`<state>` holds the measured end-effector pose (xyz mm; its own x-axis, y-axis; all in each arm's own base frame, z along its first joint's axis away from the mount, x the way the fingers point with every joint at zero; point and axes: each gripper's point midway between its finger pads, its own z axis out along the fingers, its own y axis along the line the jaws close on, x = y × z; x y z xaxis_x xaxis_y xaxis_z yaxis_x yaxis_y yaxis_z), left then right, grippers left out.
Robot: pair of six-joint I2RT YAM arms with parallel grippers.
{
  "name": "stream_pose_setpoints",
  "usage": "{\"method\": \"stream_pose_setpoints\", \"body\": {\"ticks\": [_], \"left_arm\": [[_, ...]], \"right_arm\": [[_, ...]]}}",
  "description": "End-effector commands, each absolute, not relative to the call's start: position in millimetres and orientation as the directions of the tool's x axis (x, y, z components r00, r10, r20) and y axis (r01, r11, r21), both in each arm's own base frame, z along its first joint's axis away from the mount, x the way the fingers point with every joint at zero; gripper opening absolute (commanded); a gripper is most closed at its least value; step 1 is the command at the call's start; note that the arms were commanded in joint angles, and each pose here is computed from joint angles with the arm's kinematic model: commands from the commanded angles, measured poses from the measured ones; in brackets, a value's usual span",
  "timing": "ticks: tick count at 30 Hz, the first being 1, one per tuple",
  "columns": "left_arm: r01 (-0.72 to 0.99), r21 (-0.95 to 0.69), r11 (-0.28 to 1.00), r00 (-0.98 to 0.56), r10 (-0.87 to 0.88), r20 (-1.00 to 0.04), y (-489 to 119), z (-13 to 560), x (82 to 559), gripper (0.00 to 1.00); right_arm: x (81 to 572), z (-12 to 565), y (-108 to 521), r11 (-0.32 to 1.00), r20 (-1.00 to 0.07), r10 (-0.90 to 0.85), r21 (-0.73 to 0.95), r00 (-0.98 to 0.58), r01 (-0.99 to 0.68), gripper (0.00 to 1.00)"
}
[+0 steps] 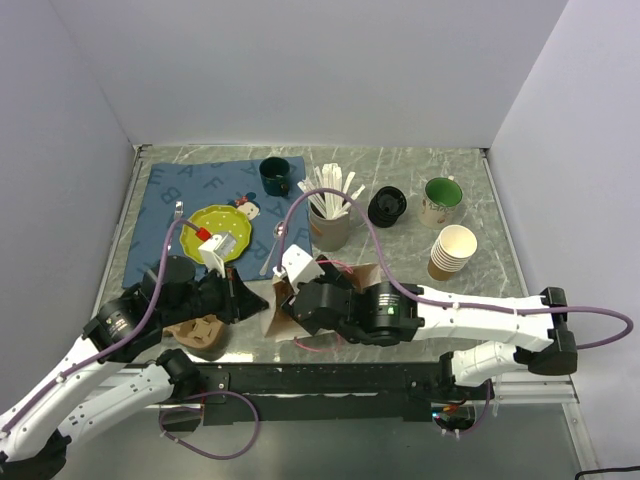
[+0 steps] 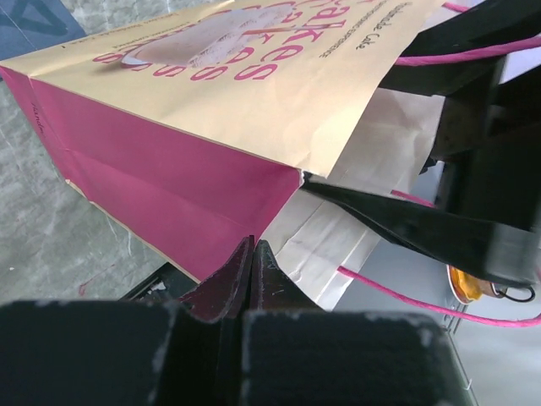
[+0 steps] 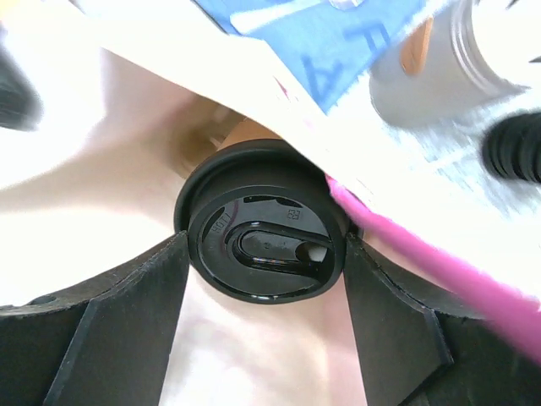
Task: Pack the takeout coffee
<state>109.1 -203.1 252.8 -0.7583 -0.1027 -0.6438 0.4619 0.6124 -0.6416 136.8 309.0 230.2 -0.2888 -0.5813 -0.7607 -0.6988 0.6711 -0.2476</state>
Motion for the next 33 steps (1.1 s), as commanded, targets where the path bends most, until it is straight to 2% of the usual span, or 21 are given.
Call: {"method": "stream_pose_setpoints", "body": {"ticks": [1, 8, 17, 23, 27, 33], "left_arm": [[0.458, -0.657, 0.598, -0.765, -0.112, -0.635, -204.8, 255.0, 107.3, 0.01], [0.437, -0.647, 0.624, -0.759, -0.13, -0.638, -202.7, 259.2, 113.9, 0.01], [0.423, -0.639, 0.643, -0.76, -0.132, -0.636, -204.9, 269.1, 120.4, 0.01], [0.414, -0.638, 0.649, -0.753, -0.15, -0.641, -203.0, 277.6, 122.9, 0.01], [0.413, -0.636, 0.652, -0.753, -0.149, -0.641, -202.2, 275.3, 122.6, 0.01], [0.49, -0.607, 0.625, -0.723, -0.097, -0.684, -204.1, 270.7, 118.2, 0.01]], "right_arm": [[135.4, 253.3, 340.0, 0.659, -0.848, -0.462, -0.132, -0.26, -0.74, 0.57], [142.2, 227.5, 356.7, 0.676, -0.856, -0.419, -0.07, -0.304, -0.733, 0.57], [158.2, 191.9, 337.2, 0.738, -0.787, -0.515, -0.207, -0.339, -0.642, 0.56], [160.6, 179.7, 330.6, 0.748, -0.77, -0.531, -0.228, -0.355, -0.623, 0.56], [163.7, 187.2, 332.4, 0.76, -0.777, -0.518, -0.226, -0.358, -0.61, 0.56], [160.5, 236.9, 329.9, 0.745, -0.812, -0.485, -0.19, -0.324, -0.639, 0.56]]}}
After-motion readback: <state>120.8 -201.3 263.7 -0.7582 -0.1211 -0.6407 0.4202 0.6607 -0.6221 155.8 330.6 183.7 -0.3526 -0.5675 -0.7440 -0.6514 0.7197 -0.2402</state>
